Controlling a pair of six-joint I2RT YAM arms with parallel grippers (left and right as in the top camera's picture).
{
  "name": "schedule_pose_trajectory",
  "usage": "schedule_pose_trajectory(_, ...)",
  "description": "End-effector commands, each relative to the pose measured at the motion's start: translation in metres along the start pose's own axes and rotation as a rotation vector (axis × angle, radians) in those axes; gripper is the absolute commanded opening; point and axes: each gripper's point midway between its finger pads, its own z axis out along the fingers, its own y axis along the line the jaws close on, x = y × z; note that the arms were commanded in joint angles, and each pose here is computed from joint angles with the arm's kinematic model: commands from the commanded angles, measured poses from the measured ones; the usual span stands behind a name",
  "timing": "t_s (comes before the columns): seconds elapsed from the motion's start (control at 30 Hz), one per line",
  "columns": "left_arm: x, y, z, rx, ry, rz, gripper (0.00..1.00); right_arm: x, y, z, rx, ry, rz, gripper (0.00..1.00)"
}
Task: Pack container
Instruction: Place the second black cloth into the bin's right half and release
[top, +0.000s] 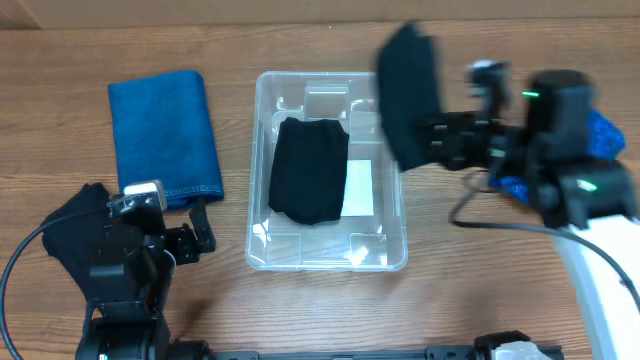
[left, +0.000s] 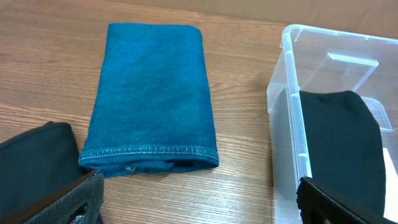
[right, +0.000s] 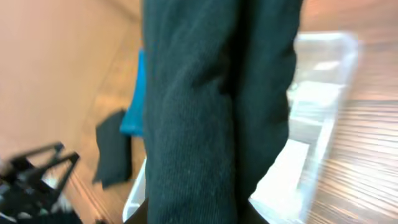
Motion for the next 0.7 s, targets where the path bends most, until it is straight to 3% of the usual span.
schedule_pose_trajectory(0.0,-0.011,0.002,-0.005,-0.011,-0.028,0.019,1.00,0.011,-0.001,0.060,0.034,0.102,-0.046,0.04)
schedule_pose_trajectory(0.23,-0.009,0.002,-0.005,-0.012,-0.022,0.019,1.00,0.035,-0.051,0.142,0.153,0.214,0.064,0.04)
schedule_pose_trajectory(0.33,-0.009,0.002,-0.005,-0.012,-0.022,0.019,1.00,0.042,-0.080,0.153,0.278,0.215,0.170,0.04)
schedule_pose_trajectory(0.6,-0.009,0.002,-0.005,-0.012,-0.022,0.019,1.00,0.075,-0.091,0.171,0.322,0.321,0.222,0.04)
schedule_pose_trajectory(0.67,-0.009,0.002,-0.005,-0.012,-0.022,0.019,1.00,0.075,-0.090,0.171,0.320,0.321,0.220,0.29)
